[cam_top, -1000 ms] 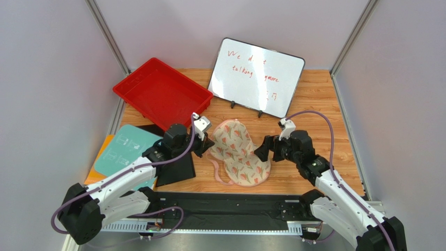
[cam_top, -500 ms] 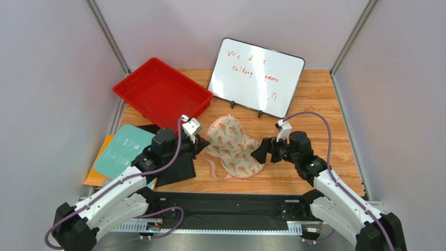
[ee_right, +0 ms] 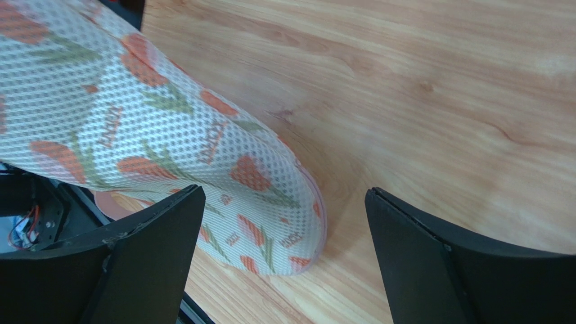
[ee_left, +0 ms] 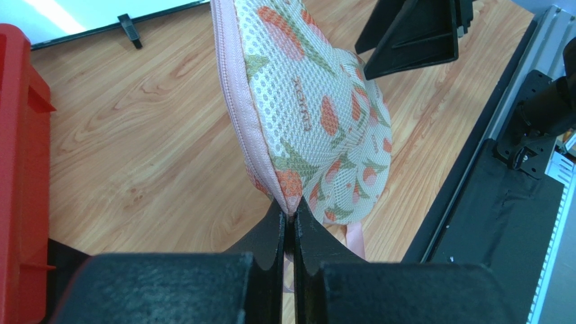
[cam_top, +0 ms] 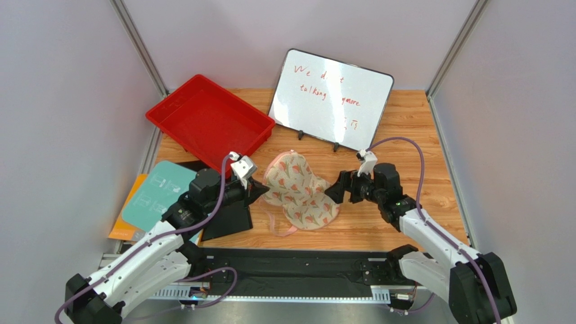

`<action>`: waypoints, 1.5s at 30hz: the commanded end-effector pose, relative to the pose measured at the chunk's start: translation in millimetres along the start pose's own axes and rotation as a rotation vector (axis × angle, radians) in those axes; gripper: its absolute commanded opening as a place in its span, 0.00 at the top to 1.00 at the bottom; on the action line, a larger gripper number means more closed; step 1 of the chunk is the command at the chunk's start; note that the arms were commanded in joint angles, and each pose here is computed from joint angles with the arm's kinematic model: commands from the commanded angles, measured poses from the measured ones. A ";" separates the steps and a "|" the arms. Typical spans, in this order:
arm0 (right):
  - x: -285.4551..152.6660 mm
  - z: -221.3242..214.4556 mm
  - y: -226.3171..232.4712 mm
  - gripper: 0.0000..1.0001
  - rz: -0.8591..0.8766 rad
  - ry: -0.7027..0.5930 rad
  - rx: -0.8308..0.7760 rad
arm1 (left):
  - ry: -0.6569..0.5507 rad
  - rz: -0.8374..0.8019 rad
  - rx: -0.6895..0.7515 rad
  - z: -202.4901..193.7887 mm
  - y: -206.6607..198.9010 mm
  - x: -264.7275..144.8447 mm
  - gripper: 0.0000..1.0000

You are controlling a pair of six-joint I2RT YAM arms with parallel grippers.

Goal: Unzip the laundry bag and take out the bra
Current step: Place the laundry bag at the center of the board.

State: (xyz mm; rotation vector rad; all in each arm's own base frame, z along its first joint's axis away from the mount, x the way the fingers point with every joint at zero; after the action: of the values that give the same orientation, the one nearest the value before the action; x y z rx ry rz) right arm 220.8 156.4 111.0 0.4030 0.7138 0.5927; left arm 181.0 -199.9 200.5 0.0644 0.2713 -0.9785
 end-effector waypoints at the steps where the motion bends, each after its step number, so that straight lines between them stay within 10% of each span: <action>1: 5.1 21.3 27.9 0.04 0.202 -0.071 -0.088 | -0.074 -0.026 0.015 28.3 -4.9 -4.9 1.00; 17: 8.0 -12.6 35.8 0.14 0.342 0.033 0.004 | -0.098 -0.064 0.005 40.6 -5.4 -1.4 1.00; 27: 0.0 -30.0 60.2 0.77 0.409 0.103 -0.006 | -0.034 0.049 0.055 48.2 33.5 39.5 1.00; 33: -2.8 -41.1 80.4 0.92 0.406 0.123 -0.034 | 0.080 0.212 0.036 28.2 71.5 63.9 1.00; 41: -15.2 -44.7 97.5 0.86 0.419 0.117 -0.019 | 0.131 0.340 -0.010 24.6 101.0 87.1 1.00; 43: -14.7 -48.7 93.0 0.59 0.383 0.143 -0.009 | 0.145 0.330 -0.023 24.9 102.6 95.4 0.98; 45: -11.1 -37.9 84.9 0.34 0.286 0.108 -0.005 | 0.164 0.327 -0.037 25.8 105.3 103.8 0.72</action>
State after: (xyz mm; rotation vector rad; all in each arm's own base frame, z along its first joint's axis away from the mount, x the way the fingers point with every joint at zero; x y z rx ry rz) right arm 140.8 223.1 123.7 0.4908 0.7864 1.0046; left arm 304.6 -217.3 162.9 0.1843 0.4931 -0.6655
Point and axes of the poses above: each gripper's point midway between its finger pads, its own x axis out along the fingers, its own y axis along the line the jaws close on, z = x × y, the point moved 3 cm from there along -x, back along the fingers, and after that the axes turned 4 degrees about x, right-handed, at the moved point
